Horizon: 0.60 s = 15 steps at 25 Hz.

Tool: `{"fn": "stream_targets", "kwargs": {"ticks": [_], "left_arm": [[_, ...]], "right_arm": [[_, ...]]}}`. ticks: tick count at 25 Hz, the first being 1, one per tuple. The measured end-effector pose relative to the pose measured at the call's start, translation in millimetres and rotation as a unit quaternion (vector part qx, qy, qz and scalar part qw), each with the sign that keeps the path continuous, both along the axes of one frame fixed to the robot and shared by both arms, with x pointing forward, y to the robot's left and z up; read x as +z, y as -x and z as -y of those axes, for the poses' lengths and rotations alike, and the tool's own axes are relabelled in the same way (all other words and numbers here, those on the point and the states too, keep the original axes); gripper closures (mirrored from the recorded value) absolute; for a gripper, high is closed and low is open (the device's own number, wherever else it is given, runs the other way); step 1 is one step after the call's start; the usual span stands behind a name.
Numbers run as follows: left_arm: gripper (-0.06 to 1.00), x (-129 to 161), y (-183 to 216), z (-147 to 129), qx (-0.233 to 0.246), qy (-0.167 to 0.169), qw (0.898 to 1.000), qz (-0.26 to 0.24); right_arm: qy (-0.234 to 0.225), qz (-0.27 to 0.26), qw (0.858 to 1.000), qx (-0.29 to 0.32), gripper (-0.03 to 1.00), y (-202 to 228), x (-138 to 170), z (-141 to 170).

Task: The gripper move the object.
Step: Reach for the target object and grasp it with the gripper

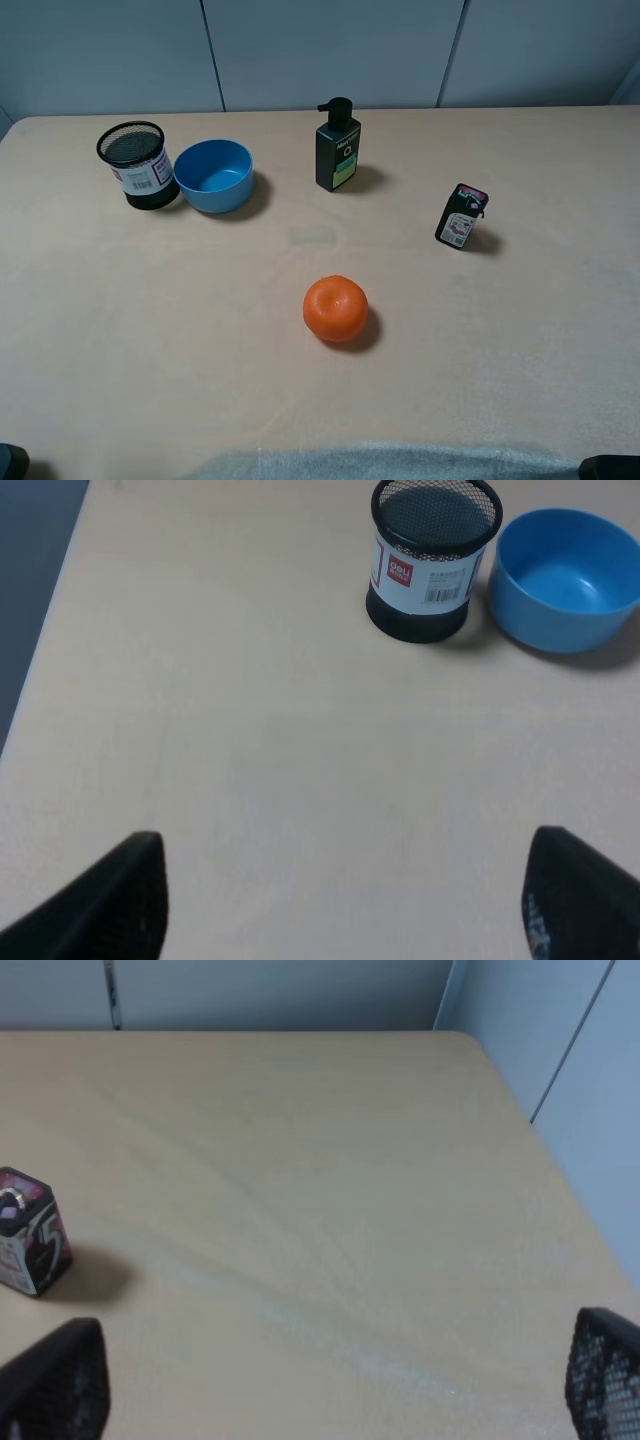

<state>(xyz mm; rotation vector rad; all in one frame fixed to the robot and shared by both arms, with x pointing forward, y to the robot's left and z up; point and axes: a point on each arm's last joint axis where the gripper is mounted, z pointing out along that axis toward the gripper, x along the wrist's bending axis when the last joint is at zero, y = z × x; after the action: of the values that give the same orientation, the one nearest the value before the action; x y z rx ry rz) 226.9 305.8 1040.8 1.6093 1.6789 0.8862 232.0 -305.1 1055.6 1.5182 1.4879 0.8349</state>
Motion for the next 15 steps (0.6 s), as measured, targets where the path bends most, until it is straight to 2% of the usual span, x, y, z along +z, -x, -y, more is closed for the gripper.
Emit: {"fn": "stream_targets", "kwargs": {"ticks": [15], "left_arm": [[0.15,0.0,0.0,0.0,0.0,0.0,1.0,0.0]], "right_arm": [[0.0,0.0,1.0,0.0,0.27,0.0,0.0,0.0]]}}
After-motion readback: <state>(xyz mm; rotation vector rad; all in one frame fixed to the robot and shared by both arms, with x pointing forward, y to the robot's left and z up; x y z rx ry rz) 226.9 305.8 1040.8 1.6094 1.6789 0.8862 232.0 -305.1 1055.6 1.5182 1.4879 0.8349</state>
